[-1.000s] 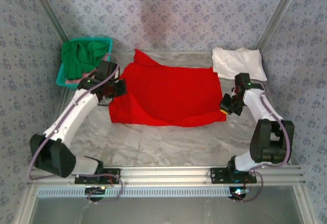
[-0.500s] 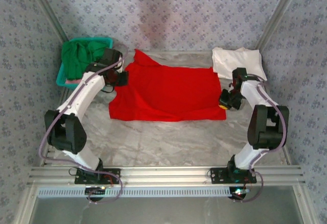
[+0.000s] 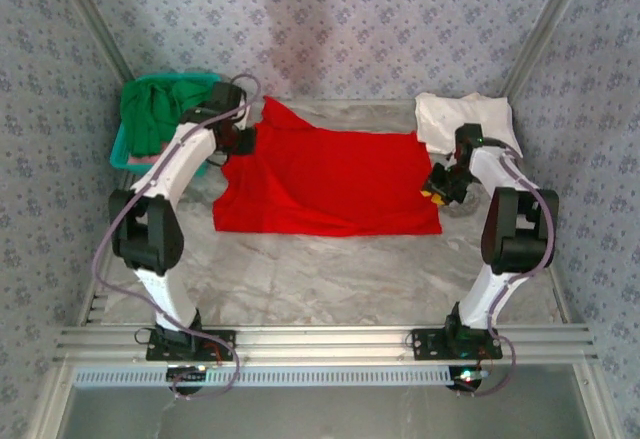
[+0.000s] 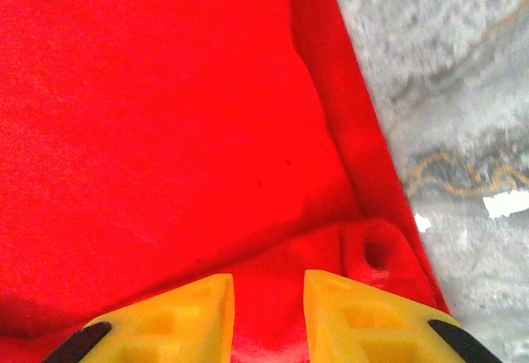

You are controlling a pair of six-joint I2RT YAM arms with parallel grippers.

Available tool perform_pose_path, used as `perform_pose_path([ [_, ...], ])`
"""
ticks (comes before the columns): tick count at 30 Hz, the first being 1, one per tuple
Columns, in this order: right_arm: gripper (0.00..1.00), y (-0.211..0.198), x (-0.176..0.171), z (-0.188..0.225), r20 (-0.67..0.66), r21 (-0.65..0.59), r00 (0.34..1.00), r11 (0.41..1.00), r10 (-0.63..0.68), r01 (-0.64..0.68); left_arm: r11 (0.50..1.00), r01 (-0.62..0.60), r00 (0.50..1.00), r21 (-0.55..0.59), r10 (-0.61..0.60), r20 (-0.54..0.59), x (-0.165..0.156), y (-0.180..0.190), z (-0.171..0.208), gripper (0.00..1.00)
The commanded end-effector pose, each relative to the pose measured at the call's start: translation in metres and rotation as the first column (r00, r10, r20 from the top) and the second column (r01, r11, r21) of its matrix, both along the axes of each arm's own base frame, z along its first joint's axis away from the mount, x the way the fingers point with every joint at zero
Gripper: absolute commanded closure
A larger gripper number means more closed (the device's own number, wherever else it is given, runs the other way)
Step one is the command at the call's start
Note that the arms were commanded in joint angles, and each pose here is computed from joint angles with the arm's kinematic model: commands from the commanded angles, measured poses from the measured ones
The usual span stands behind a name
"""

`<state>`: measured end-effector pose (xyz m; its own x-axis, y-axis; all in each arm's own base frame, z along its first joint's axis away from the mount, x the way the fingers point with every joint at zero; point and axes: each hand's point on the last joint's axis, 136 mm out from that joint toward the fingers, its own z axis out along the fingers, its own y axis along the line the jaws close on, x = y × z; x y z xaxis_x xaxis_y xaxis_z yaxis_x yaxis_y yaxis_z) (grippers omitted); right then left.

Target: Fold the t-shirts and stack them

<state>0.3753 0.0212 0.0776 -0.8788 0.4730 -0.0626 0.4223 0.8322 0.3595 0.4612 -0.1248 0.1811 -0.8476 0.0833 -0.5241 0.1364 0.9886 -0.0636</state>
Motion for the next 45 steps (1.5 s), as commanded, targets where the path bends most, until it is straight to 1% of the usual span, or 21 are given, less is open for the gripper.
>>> perform_pose_path([
  [1, 0.69, 0.003, 0.022, 0.025, 0.08, 0.056, 0.996, 0.998, -0.03, 0.026, 1.0, 0.019, 0.998, 0.021, -0.02, 0.052, 0.028, -0.002, 0.012, 1.0],
  [5, 0.68, 0.005, 0.02, 0.041, 0.167, 0.115, 0.983, 0.992, -0.078, 0.059, 0.999, 0.026, 0.998, 0.023, -0.027, 0.061, 0.045, -0.007, 0.008, 1.0],
  [7, 0.67, 0.004, 0.01, 0.039, 0.173, 0.121, 0.98, 0.99, -0.097, 0.076, 0.999, 0.03, 0.999, 0.036, -0.031, 0.034, 0.047, -0.007, -0.002, 1.0],
  [8, 0.67, 0.004, 0.008, 0.041, 0.182, 0.122, 0.978, 0.99, -0.097, 0.076, 0.999, 0.026, 0.998, 0.043, -0.029, 0.051, 0.051, -0.006, 0.005, 1.0],
  [9, 0.67, 0.007, -0.004, 0.03, 0.152, 0.13, 0.983, 0.988, -0.098, 0.078, 0.998, 0.023, 0.999, 0.054, -0.026, 0.046, 0.052, -0.004, 0.003, 1.0],
  [12, 0.63, 0.01, -0.023, 0.023, 0.141, 0.127, 0.985, 0.988, -0.102, 0.084, 0.997, 0.03, 0.999, 0.067, -0.032, 0.023, 0.051, -0.003, -0.005, 1.0],
  [16, 0.61, 0.012, -0.044, 0.011, 0.094, 0.123, 0.99, 0.988, -0.1, 0.088, 0.996, 0.034, 0.999, 0.083, -0.034, 0.003, 0.048, 0.0, -0.008, 1.0],
  [21, 0.61, 0.013, -0.065, -0.006, 0.022, 0.109, 0.996, 0.99, -0.091, 0.088, 0.997, 0.016, 1.0, 0.076, -0.017, 0.009, 0.042, 0.007, 0.002, 1.0],
  [24, 0.6, 0.01, -0.072, -0.015, 0.0, 0.094, 0.995, 0.991, -0.096, 0.096, 0.997, 0.005, 1.0, 0.071, -0.007, 0.026, 0.037, 0.01, 0.009, 1.0],
  [28, 0.58, 0.011, -0.072, -0.022, -0.008, 0.109, 0.995, 0.989, -0.099, 0.099, 0.998, -0.006, 0.999, 0.065, 0.003, 0.046, 0.03, 0.012, 0.013, 1.0],
  [33, 0.54, 0.007, -0.069, -0.027, -0.007, 0.094, 0.994, 0.989, -0.113, 0.113, 0.997, -0.011, 0.999, 0.071, 0.007, 0.053, 0.029, 0.014, 0.016, 1.0],
  [35, 0.53, 0.007, -0.063, -0.03, 0.014, 0.102, 0.992, 0.987, -0.125, 0.123, 0.998, -0.013, 0.999, 0.068, 0.009, 0.052, 0.028, 0.014, 0.017, 1.0],
  [45, 0.54, 0.006, -0.041, -0.039, 0.057, 0.131, 0.984, 0.978, -0.168, 0.159, 0.998, -0.013, 0.998, 0.061, 0.01, 0.061, 0.027, 0.014, 0.021, 1.0],
])
